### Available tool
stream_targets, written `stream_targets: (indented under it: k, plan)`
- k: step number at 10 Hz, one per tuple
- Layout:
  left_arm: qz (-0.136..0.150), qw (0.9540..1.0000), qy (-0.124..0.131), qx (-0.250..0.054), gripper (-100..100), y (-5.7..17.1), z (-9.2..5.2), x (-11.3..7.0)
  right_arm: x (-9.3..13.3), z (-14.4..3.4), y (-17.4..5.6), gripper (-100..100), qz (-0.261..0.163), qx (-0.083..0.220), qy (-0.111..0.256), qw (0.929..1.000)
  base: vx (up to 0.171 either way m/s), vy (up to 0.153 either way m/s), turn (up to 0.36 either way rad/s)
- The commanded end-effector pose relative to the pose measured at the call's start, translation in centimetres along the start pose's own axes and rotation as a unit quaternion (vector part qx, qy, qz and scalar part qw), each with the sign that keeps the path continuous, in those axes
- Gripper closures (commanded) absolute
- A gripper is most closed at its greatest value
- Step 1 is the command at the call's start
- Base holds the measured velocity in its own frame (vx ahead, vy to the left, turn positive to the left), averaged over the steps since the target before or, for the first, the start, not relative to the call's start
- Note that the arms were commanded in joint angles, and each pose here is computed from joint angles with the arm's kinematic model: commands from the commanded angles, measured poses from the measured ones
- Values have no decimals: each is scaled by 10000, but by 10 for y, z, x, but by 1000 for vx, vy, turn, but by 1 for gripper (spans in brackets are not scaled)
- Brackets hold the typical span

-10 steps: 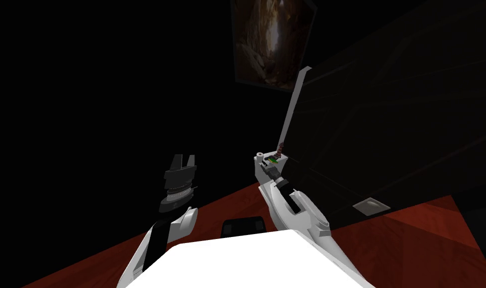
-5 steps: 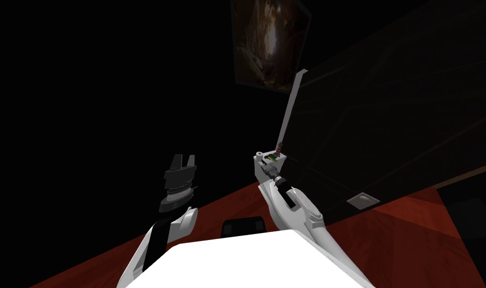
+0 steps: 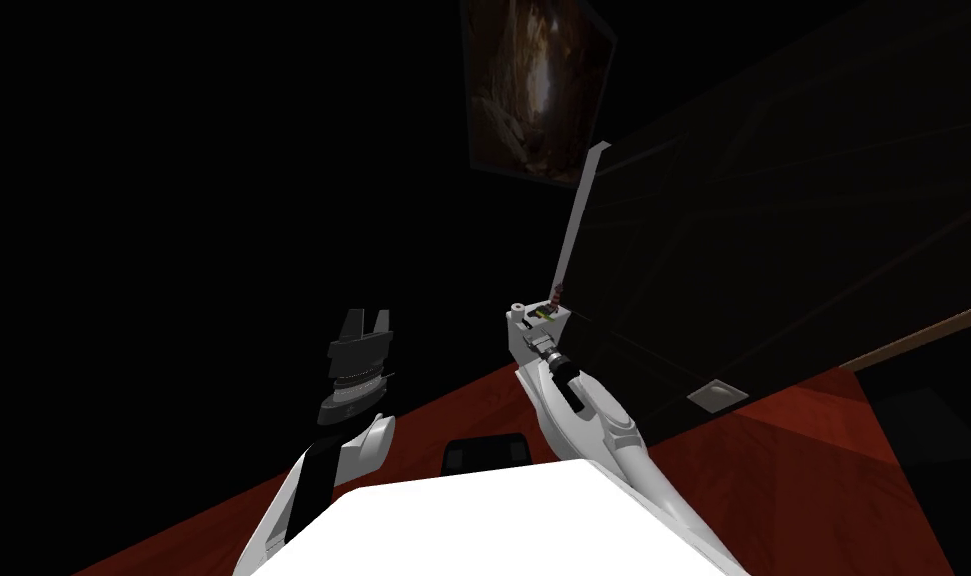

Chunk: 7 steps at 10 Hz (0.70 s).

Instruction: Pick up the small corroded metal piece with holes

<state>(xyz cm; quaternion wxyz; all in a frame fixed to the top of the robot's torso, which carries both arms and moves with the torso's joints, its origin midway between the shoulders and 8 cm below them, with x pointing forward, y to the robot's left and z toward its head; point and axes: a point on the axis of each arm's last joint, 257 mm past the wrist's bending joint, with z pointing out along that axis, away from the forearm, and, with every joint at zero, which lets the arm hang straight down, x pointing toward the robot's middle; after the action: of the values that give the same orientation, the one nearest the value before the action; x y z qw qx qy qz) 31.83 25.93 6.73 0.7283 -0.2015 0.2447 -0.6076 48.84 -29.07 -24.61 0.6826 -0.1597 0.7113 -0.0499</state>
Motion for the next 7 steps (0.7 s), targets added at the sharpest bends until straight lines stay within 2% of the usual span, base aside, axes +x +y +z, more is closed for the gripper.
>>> stream_targets:
  k: [1,4,7]
  plan:
    - [0,10000,0,0,0,0,0,0,15,7,-6,-100,-384,95,201,9990,4,18,-36]
    - [0,10000,0,0,0,0,0,0,29,12,-10,-100,-913,156,392,9949,7,15,-23]
    - [0,10000,0,0,0,0,0,0,48,23,-18,-100,-1570,284,662,9850,17,13,-27]
